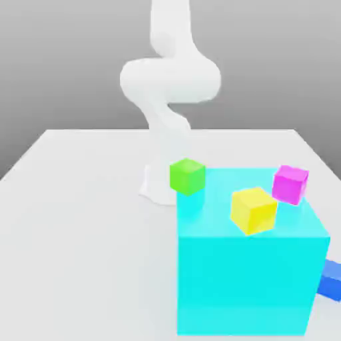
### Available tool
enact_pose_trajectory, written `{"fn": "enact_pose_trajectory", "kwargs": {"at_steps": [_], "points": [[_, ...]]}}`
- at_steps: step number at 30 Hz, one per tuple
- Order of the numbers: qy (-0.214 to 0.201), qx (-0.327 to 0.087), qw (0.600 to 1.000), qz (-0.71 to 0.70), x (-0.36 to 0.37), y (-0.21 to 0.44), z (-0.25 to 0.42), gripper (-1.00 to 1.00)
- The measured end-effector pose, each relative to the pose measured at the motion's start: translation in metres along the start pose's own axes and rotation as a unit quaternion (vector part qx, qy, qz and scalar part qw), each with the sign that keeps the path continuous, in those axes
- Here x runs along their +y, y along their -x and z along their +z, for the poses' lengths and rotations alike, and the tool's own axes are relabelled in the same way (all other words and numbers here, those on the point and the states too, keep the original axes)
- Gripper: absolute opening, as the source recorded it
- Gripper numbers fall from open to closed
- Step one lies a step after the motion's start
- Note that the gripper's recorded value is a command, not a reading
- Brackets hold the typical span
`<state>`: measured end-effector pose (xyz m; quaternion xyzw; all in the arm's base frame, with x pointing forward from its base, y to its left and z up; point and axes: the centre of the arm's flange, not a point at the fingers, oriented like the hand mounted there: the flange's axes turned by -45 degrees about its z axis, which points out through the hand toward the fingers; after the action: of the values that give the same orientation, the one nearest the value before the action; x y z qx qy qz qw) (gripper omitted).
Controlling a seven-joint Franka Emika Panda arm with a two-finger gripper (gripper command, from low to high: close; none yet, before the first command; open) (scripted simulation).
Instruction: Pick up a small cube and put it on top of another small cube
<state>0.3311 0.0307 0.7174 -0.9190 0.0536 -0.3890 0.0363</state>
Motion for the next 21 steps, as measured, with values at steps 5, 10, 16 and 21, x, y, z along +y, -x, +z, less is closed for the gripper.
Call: {"fn": "enact_pose_trajectory", "kwargs": {"at_steps": [5, 10, 16, 21], "points": [[-0.019, -0.01, 0.994, 0.109, -0.065, 0.026, -0.019, 0.0], [-0.024, -0.033, 0.977, 0.208, -0.129, 0.059, -0.019, 0.0], [-0.007, -0.071, 0.944, 0.321, -0.2, 0.107, 0.01, 0.0], [0.029, -0.106, 0.903, 0.414, -0.249, 0.152, 0.056, 0.0]]}}
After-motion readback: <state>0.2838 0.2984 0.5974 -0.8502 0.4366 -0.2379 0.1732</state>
